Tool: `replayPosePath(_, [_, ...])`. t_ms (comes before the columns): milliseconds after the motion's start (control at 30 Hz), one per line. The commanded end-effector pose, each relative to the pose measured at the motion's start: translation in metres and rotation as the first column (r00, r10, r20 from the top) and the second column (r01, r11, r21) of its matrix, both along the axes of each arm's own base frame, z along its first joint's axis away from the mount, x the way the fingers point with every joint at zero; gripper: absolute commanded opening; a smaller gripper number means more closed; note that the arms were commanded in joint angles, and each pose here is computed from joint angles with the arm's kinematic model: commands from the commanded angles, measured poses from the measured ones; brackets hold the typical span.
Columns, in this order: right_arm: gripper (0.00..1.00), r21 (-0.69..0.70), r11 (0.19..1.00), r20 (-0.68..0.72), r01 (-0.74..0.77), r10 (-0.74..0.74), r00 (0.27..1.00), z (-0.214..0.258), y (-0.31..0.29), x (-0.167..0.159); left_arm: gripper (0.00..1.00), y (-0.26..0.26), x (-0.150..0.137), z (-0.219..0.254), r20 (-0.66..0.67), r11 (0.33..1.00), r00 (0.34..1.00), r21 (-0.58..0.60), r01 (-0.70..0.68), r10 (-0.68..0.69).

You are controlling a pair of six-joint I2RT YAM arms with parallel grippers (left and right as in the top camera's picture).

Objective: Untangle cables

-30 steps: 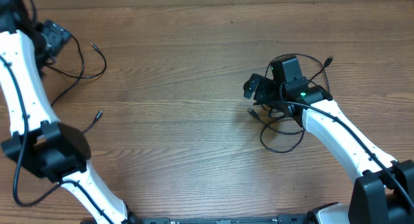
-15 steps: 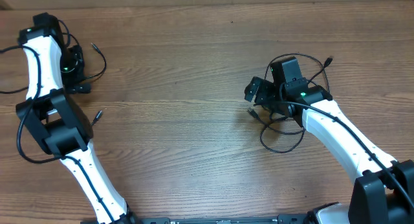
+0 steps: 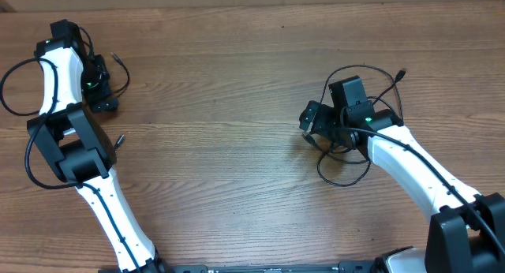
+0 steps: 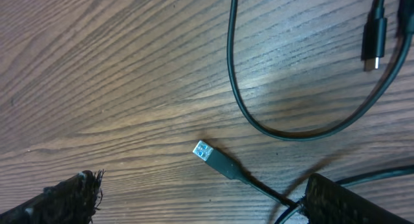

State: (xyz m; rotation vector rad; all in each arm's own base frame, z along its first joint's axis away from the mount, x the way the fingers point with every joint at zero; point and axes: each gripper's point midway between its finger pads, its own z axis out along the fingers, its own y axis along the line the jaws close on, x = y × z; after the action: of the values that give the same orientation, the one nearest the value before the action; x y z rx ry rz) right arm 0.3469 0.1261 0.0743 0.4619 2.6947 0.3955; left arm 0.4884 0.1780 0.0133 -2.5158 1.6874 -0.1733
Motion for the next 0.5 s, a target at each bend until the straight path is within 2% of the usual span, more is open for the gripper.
replayPosePath(0, [1.0,-0.013,1.0,-0.003,-0.005,0.005,1.0,-0.009,-0.002,-0.003,1.0,0.0,0.009,0.015,0.01,0.993,0.993,0.045,0.114,-0.114])
replayPosePath(233, [1.0,-0.017,1.0,-0.015,-0.005,0.005,1.0,-0.015,-0.003,-0.004,1.0,0.02,0.014,0.058,0.027,0.985,0.996,0.152,0.085,-0.09])
replayPosePath(333, [1.0,-0.02,1.0,-0.025,-0.006,0.005,1.0,-0.019,-0.003,-0.004,1.0,0.03,0.013,0.063,0.031,0.981,0.999,0.195,0.007,-0.014])
replayPosePath(467, [1.0,-0.025,1.0,-0.052,-0.008,0.007,0.999,-0.028,-0.002,-0.006,1.0,0.031,0.007,0.053,0.025,0.98,0.995,0.169,-0.103,0.1])
